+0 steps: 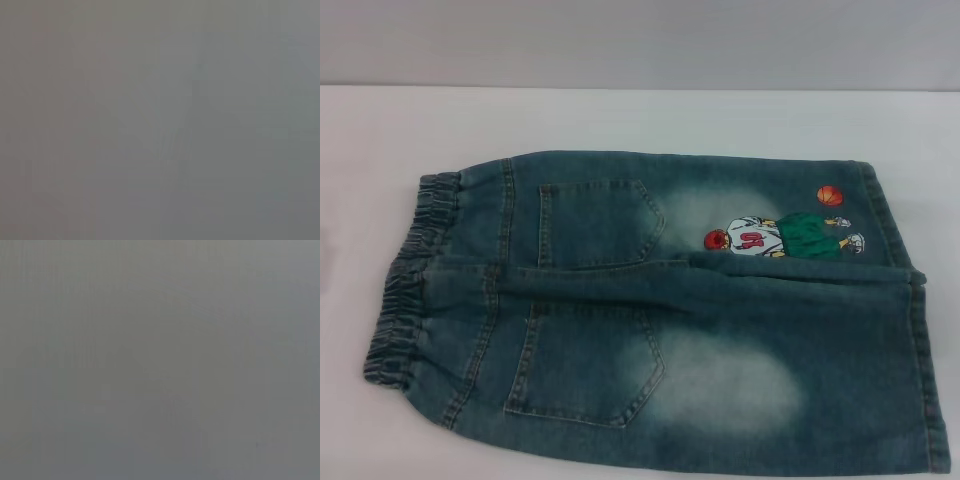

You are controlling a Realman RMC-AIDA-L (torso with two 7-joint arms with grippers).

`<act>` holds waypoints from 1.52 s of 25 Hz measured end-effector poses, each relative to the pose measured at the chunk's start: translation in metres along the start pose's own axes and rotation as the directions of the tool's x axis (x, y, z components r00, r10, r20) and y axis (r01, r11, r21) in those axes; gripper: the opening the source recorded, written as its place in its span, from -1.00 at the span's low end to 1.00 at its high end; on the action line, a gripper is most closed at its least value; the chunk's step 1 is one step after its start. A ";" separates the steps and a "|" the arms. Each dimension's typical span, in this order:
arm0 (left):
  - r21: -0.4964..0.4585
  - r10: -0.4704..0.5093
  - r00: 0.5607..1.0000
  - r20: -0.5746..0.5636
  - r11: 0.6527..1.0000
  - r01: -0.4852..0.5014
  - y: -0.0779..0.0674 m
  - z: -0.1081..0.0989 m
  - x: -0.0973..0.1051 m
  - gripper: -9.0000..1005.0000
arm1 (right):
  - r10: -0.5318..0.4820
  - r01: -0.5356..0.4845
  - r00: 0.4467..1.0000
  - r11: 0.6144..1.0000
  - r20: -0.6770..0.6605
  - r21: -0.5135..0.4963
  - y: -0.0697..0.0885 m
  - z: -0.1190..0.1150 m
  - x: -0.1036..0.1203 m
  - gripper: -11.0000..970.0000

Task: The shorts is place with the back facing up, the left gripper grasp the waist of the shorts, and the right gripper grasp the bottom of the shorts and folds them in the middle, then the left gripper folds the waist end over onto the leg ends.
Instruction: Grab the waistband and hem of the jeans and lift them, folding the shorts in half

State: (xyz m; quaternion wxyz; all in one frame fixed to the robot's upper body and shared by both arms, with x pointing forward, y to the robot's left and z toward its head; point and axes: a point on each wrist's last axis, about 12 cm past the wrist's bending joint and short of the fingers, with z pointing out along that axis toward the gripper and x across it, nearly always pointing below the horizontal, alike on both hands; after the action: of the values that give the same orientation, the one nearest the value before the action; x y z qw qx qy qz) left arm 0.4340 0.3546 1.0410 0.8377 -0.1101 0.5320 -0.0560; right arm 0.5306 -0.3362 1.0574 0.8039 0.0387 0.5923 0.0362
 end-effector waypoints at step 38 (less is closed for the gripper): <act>-0.071 0.198 0.975 -0.103 0.976 -0.206 0.011 0.017 0.012 0.53 | 0.035 -0.037 0.994 0.999 -0.108 -0.019 0.023 0.037 0.012 0.03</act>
State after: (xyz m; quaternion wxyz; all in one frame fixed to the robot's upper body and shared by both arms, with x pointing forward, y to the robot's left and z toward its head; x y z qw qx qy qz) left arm 0.4542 0.3652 1.0342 0.8075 -0.0865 0.5816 0.0459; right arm 0.5695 -0.3131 1.0597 0.7704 0.0390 0.6337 0.0587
